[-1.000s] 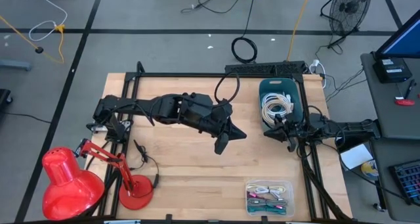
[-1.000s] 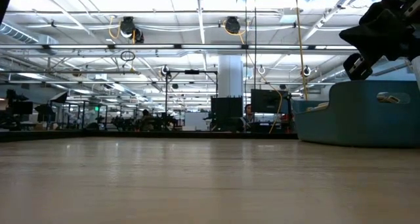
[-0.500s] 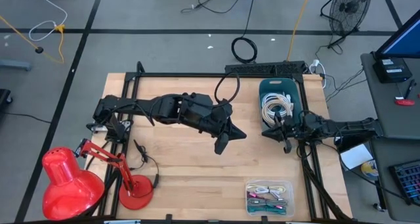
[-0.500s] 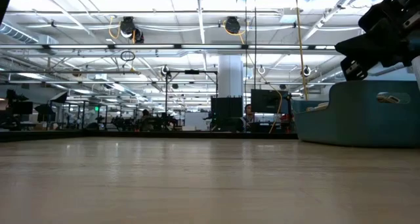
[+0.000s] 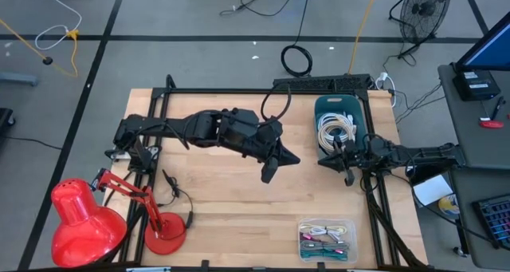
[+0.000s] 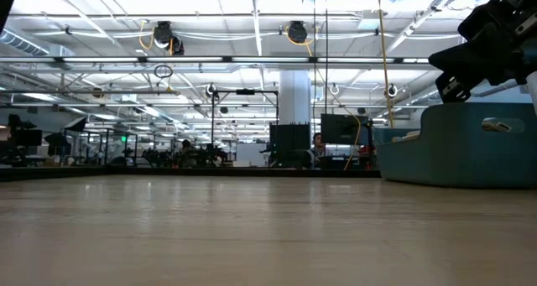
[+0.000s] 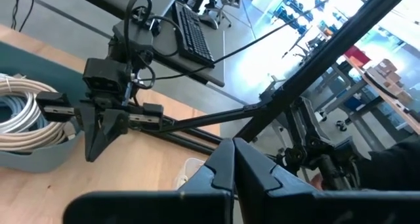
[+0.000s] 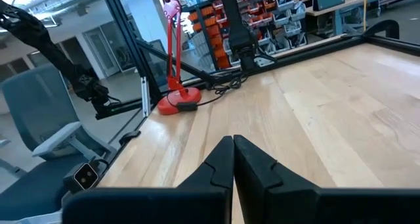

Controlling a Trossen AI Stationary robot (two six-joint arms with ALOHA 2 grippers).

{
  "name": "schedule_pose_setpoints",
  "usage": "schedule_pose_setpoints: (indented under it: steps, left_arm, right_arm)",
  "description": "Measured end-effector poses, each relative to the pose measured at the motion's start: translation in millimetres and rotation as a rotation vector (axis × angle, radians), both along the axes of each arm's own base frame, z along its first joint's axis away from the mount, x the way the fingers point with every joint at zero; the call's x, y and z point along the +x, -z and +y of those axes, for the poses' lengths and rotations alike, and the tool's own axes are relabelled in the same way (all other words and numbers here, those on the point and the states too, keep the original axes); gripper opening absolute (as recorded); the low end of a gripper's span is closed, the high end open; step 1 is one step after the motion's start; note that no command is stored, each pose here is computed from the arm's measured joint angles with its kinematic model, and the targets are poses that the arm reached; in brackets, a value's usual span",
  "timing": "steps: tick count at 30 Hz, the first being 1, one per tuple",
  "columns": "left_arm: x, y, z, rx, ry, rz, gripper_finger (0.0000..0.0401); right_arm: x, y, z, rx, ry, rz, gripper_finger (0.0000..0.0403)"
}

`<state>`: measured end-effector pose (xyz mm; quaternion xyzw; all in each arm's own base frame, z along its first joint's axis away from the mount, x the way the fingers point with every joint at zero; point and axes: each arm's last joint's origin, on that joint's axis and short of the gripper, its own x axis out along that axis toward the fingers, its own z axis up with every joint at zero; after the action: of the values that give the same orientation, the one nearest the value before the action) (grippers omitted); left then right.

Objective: Pick & Place USB Port
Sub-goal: Return to Home Position

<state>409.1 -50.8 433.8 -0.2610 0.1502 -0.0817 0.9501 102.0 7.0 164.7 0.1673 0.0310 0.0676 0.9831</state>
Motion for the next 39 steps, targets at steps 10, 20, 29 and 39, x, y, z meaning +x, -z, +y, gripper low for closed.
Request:
schedule_pose_setpoints:
  steps: [10, 20, 29, 39]
  left_arm:
    - [1, -2, 4, 0.029, 0.000, -0.026, 0.0004]
    - [1, -2, 8, 0.039, -0.002, -0.028, 0.0003]
    - [1, -2, 9, 0.058, 0.001, -0.033, 0.0006]
    - [2, -2, 17, 0.084, -0.011, -0.044, 0.0002]
  right_arm:
    - [0, -2, 0, 0.001, -0.001, -0.017, 0.0000]
    - [0, -2, 0, 0.001, -0.001, -0.024, 0.0000]
    - [0, -2, 0, 0.001, -0.001, -0.024, 0.0000]
    - [-6, -17, 1, 0.008, -0.015, -0.187, 0.0000]
